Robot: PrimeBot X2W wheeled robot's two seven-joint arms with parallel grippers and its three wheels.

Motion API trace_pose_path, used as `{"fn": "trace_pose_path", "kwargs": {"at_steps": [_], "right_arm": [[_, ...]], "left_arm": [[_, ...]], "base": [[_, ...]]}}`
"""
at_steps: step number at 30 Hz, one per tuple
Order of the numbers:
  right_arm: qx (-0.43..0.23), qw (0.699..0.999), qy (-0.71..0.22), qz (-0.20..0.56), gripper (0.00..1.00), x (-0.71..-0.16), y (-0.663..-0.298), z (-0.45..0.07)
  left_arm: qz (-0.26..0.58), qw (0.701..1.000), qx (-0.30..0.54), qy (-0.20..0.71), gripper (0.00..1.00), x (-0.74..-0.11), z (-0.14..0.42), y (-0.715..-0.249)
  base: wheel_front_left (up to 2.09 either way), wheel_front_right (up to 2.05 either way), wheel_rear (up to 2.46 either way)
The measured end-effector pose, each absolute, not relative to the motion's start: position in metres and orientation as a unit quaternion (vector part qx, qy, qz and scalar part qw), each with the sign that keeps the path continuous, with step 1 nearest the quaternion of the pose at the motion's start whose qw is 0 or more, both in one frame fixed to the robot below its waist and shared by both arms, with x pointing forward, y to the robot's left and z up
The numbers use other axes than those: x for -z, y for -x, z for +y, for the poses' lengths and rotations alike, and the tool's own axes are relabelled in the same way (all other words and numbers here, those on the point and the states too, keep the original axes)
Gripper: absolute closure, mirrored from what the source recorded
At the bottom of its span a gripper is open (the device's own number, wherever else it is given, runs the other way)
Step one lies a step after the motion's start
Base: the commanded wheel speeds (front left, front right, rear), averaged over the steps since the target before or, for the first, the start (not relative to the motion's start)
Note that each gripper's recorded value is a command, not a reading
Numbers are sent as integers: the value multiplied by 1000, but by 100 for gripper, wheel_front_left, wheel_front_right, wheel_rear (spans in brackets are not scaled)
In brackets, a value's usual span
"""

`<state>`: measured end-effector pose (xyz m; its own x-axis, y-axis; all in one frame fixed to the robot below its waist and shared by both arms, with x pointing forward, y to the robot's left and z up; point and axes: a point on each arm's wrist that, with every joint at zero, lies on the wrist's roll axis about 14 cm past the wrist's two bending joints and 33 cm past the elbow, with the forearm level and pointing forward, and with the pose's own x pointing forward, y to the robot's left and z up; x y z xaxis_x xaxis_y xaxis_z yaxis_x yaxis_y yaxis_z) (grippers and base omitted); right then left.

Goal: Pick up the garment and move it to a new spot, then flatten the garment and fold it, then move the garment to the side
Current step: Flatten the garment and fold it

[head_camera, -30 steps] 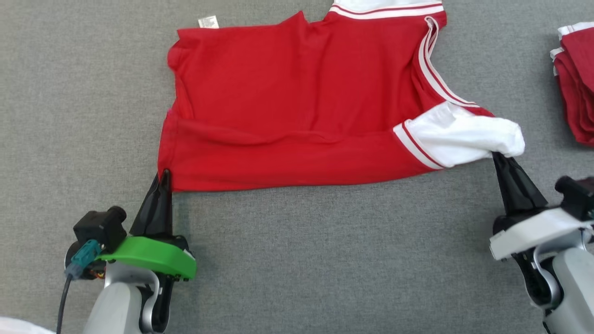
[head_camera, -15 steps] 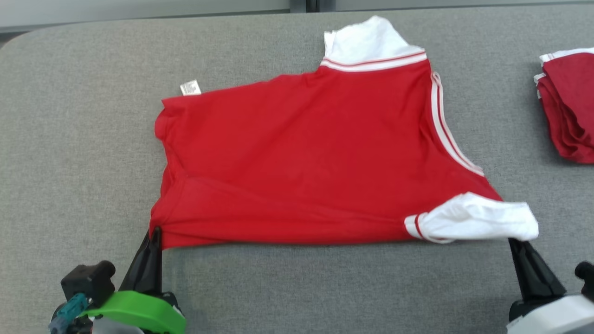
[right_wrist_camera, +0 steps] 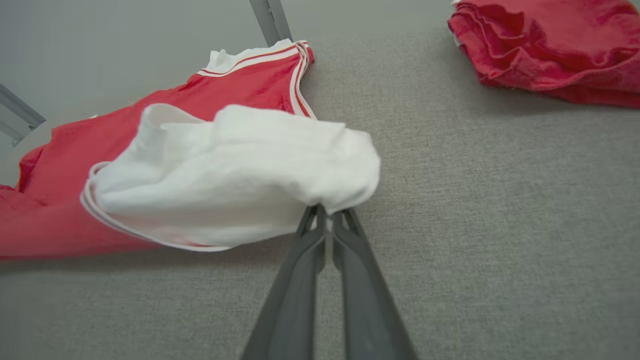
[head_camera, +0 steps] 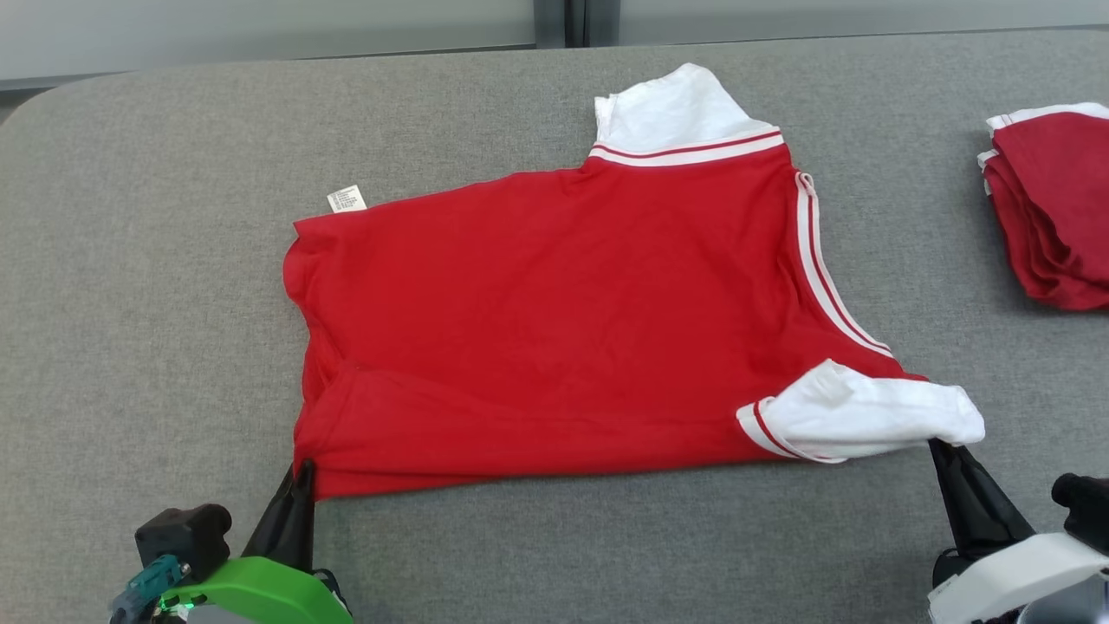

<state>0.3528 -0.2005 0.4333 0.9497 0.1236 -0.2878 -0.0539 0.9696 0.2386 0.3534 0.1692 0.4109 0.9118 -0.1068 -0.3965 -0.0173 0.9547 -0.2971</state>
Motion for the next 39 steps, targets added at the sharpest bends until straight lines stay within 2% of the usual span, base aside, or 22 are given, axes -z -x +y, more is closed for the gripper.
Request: {"fn": "trace_pose_path", "kwargs": {"at_steps": [8, 9, 10, 11, 12, 19, 27, 31, 39], "right_arm": [[-55, 977, -127, 163, 100, -412, -378, -194], [-56, 977, -129, 162, 100, -410, -381, -193], [-57, 977, -128, 158, 78, -410, -385, -192], [-59, 978, -128, 153, 39, -410, -388, -191], [-63, 979, -127, 146, 0, -411, -391, -189], [-71, 991, -84, 82, 0, -432, -404, -191], [-76, 996, -37, -32, 0, -499, -412, -190], [-82, 995, -32, -57, 0, -518, -407, -183], [-77, 995, -30, -55, 0, -526, -396, -184]], "left_arm": [[217, 964, 18, 154, 100, -393, 170, -360], [214, 964, 16, 155, 71, -392, 171, -362], [210, 965, 14, 157, 8, -392, 171, -364], [207, 965, 14, 158, 0, -393, 170, -366], [197, 967, 11, 161, 0, -394, 171, -368], [106, 986, -8, 131, 0, -424, 180, -385], [-5, 997, -9, 72, 0, -484, 179, -401], [-25, 998, -6, 63, 0, -498, 177, -401], [-15, 998, -3, 57, 0, -498, 176, -393]], "base": [[0, 0, 0], [0, 0, 0], [0, 0, 0], [0, 0, 0], [0, 0, 0], [0, 0, 0], [0, 0, 0], [0, 0, 0], [0, 0, 0]]}}
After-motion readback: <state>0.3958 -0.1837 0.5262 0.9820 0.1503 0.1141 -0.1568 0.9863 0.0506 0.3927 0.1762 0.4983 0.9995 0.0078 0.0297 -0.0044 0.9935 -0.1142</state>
